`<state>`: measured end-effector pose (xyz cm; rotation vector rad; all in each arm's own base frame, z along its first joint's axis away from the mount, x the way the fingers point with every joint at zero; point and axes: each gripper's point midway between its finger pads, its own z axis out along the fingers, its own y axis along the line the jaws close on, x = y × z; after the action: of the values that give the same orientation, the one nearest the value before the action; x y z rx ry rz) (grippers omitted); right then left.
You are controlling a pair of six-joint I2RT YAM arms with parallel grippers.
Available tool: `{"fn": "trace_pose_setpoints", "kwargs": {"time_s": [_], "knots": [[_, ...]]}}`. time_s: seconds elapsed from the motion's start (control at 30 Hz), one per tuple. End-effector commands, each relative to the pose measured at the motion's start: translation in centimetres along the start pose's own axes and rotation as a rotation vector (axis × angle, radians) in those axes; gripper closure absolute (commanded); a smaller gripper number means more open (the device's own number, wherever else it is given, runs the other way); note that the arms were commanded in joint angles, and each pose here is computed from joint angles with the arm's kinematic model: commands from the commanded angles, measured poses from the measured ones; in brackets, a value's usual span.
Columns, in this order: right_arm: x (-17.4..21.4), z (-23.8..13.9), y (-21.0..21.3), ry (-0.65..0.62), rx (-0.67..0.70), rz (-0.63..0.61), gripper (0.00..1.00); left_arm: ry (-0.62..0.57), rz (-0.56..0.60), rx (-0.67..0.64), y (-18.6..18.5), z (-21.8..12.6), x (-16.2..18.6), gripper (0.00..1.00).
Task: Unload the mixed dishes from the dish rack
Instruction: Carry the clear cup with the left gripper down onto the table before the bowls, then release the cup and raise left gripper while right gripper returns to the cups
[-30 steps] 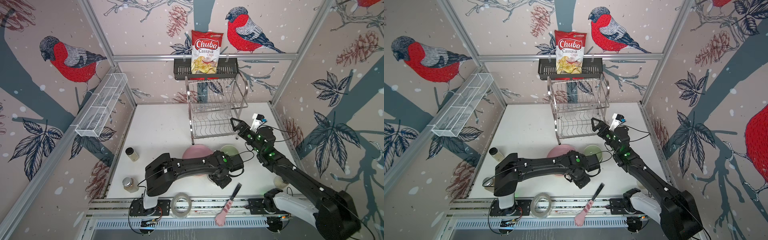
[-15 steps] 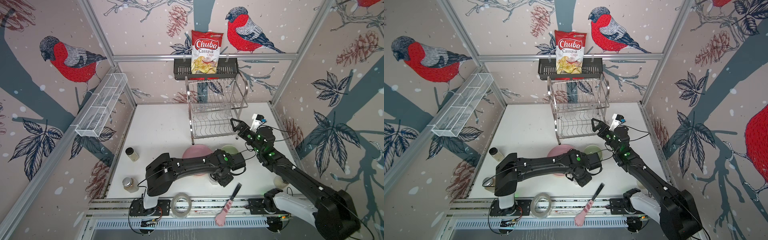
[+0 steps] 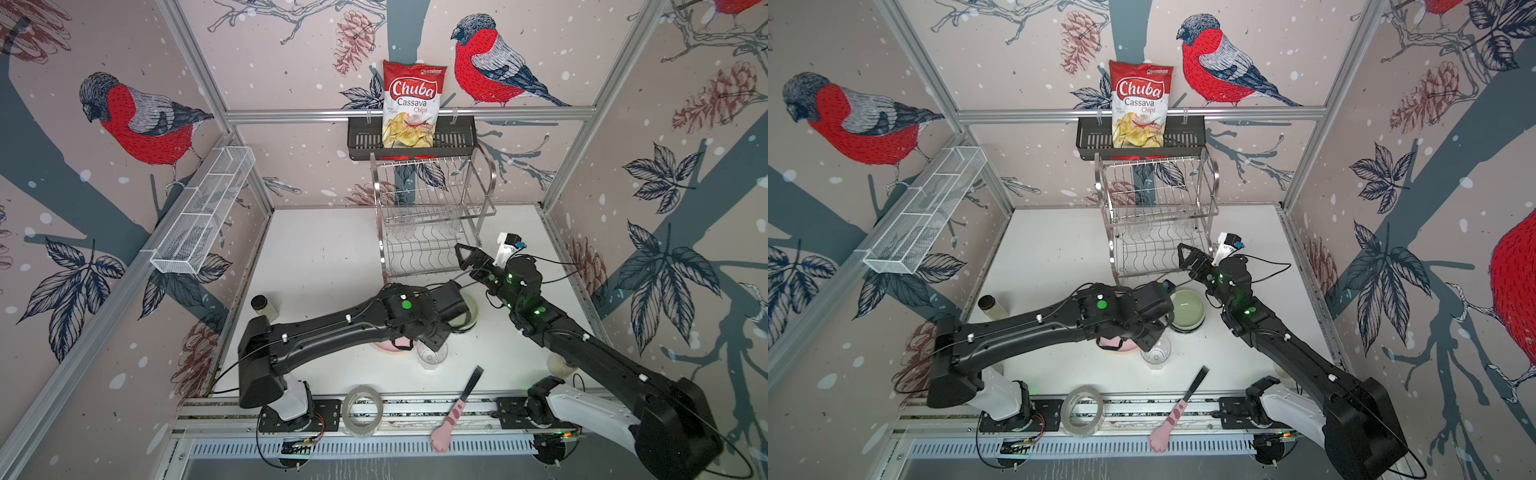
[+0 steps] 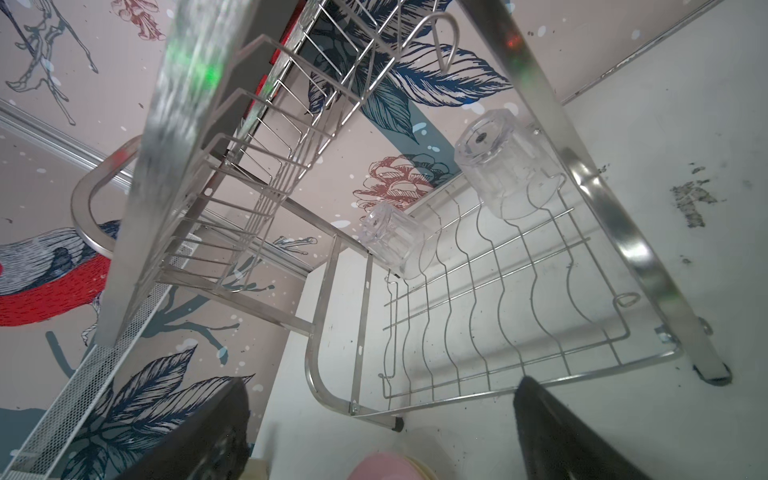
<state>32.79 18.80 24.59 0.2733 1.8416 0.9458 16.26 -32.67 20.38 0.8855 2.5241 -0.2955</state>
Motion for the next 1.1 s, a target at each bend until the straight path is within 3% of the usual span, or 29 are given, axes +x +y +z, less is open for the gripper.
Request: {"fn": "trace_pose_setpoints", "kwargs": {"time_s": [0.0,0.17,0.33,0.5,0.67,0.8,1.07], "knots": [[-0.8,-0.4,0.5,-0.048,-0.019,-0.027,0.01,-0.173,-0.133,-0.095,4.0,-1.8,-2.3,0.58],[-1.2,-0.3,1.3,-0.067,-0.071,-0.093,0.01,-0.426,-0.298,-0.132,9.7,-4.4,-3.6,0.44],[-1.9,0.7,-0.1,-0.048,-0.009,-0.077,0.01,-0.524,-0.41,-0.121,14.4,-4.5,-3.3,0.27],[-1.0,1.7,0.3,-0.028,-0.047,-0.12,0.01,-0.523,-0.501,-0.167,18.8,-2.9,-2.5,0.2],[1.1,4.0,0.3,-0.014,0.141,-0.326,0.01,-0.56,-0.579,-0.08,20.9,-1.7,-3.6,0.17],[3.2,6.1,0.2,0.028,0.204,-0.463,0.1,-0.548,-0.587,-0.06,21.1,-0.1,-4.3,0.17],[3.9,8.9,-1.5,0.018,0.25,-0.598,0.2,-0.513,-0.592,-0.039,21.3,2.9,-5.2,0.2]]}}
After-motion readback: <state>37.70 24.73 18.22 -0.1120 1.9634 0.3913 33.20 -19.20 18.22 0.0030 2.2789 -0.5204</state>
